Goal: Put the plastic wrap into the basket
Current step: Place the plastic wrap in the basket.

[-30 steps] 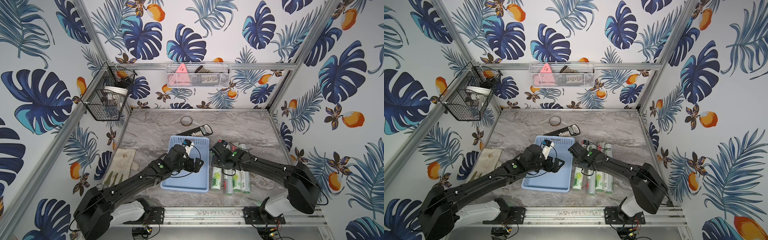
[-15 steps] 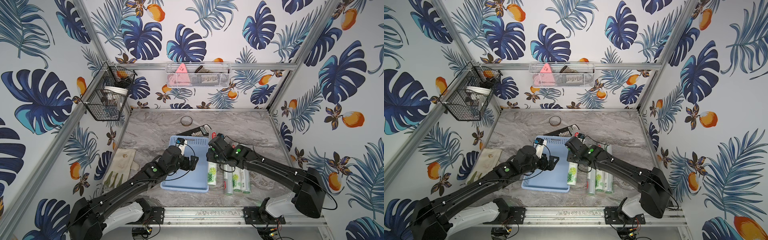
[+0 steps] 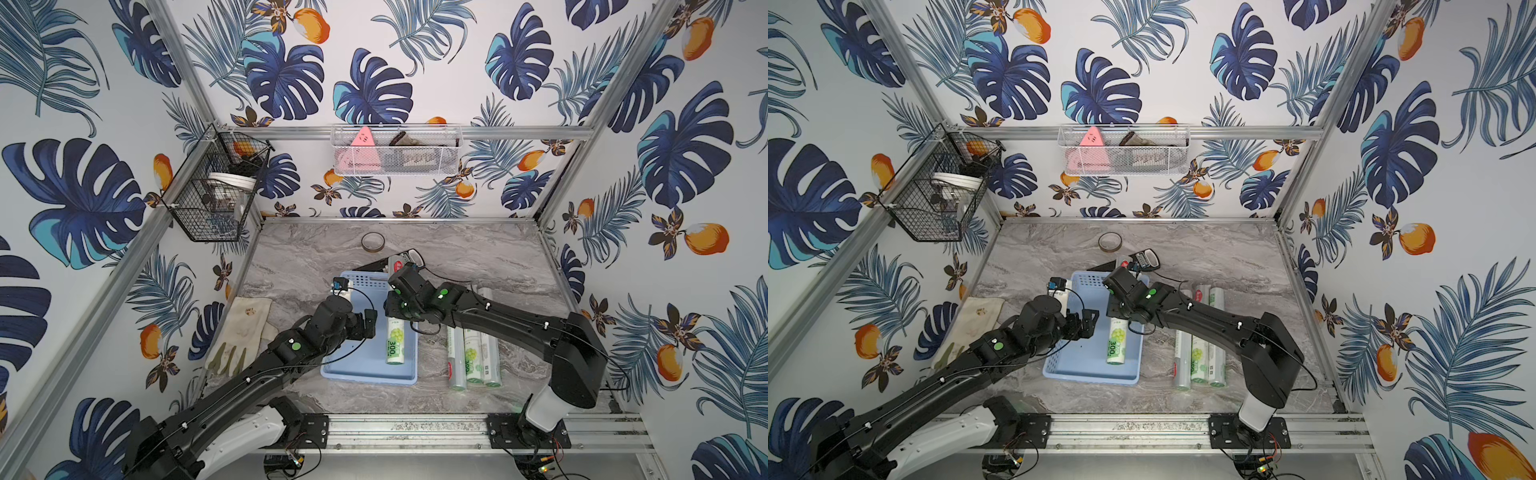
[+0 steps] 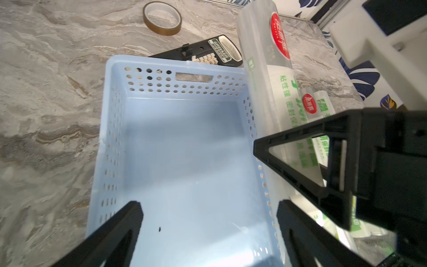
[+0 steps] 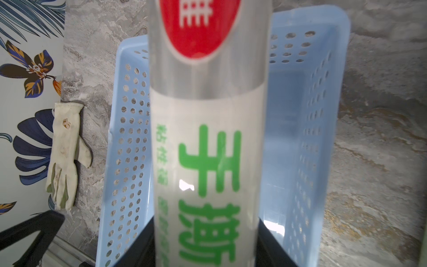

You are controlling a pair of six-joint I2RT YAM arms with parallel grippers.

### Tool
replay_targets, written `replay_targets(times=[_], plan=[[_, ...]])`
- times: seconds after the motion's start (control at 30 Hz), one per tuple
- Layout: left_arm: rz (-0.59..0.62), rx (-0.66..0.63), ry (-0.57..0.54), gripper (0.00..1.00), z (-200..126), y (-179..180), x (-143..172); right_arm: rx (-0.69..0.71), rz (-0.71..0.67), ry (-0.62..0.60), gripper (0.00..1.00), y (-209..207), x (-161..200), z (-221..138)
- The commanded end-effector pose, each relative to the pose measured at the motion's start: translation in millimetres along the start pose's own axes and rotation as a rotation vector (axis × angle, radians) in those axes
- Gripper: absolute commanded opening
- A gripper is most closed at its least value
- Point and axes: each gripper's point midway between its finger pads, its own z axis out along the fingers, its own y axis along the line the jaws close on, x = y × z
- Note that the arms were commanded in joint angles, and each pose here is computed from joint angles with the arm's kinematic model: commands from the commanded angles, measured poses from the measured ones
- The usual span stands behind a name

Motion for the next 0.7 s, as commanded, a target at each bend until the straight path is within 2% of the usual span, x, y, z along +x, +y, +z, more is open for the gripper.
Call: replay_targets(times=[0.0, 0.2, 0.4, 0.67], plan=[[-0.066, -0.047, 0.026, 0.99, -3, 20, 1, -0.068, 0.041, -0.044, 0.42, 22, -11, 7], [-0.298, -0.035, 0.081, 0.99, -11, 55, -14, -0.078, 0.08, -0.047, 0.42, 42, -14, 32], [-0.375, -0.058, 0.114, 0.99, -17, 74, -22, -0.073, 0.098, -0.024, 0.41, 61, -9, 60], [-0.469, -0.113, 0.131, 0.99, -8, 94, -6, -0.057, 0.084, 0.03, 0.41, 73, 17, 89]])
